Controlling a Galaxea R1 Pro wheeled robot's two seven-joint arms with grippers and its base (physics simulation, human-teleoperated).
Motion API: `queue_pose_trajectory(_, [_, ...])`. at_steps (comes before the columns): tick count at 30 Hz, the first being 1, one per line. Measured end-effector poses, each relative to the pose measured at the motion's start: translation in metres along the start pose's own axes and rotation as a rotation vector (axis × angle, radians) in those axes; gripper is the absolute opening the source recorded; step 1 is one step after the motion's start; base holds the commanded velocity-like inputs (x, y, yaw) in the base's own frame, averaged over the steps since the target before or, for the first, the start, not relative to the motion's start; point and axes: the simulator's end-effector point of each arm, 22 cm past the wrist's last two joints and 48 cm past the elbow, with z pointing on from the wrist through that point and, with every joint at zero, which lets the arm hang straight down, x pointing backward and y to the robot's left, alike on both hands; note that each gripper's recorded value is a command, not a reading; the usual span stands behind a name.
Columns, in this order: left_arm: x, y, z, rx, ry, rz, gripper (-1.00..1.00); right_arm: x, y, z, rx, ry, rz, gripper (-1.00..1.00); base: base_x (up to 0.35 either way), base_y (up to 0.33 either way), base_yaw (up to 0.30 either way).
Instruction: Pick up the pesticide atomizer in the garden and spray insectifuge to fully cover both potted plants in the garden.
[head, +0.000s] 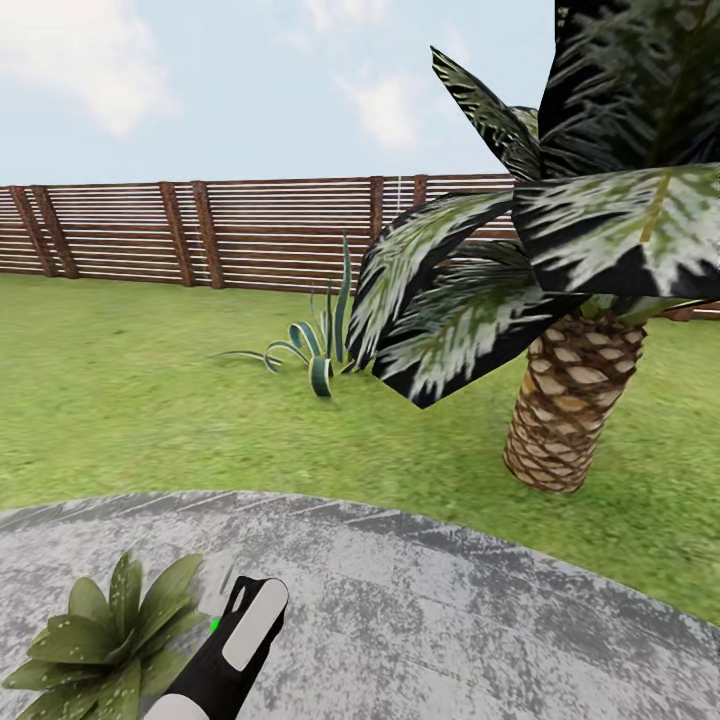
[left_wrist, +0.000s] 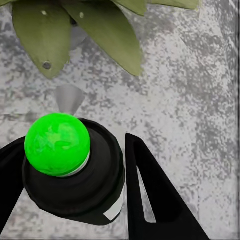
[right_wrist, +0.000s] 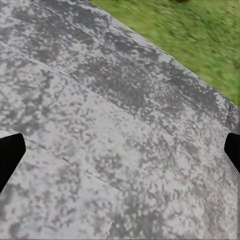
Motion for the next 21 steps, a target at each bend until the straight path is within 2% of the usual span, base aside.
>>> queue_pose_trajectory(4, [-0.0003, 0.0001, 0.0002, 0.0, -0.001, 0.001, -1.0, 0.0066, 0.0026, -0.0044, -0.004, 0.009, 0.0, 1.0, 0.243, -0.251, 0.031])
queue_pose_trajectory(8, [-0.0006, 0.0007, 0.0006, -0.002, 0.0, -0.002, -1.0, 0.0085, 0.0032, -0.0054, -0.005, 0.012, 0.0, 1.0, 0.187, -0.167, 0.219])
queue_pose_trajectory(12, [0.0011, 0.003, 0.0052, -0.013, 0.031, -0.045, -1.0, 0.0087, 0.0033, -0.0055, -0.005, 0.012, 0.0, 1.0, 0.045, -0.055, 0.163])
queue_pose_trajectory(21, [0.0019, 0.0065, 0.0089, -0.014, 0.027, -0.035, -1.0, 0.0077, 0.0029, -0.0056, -0.004, 0.008, 0.001, 1.0, 0.191, -0.201, 0.043])
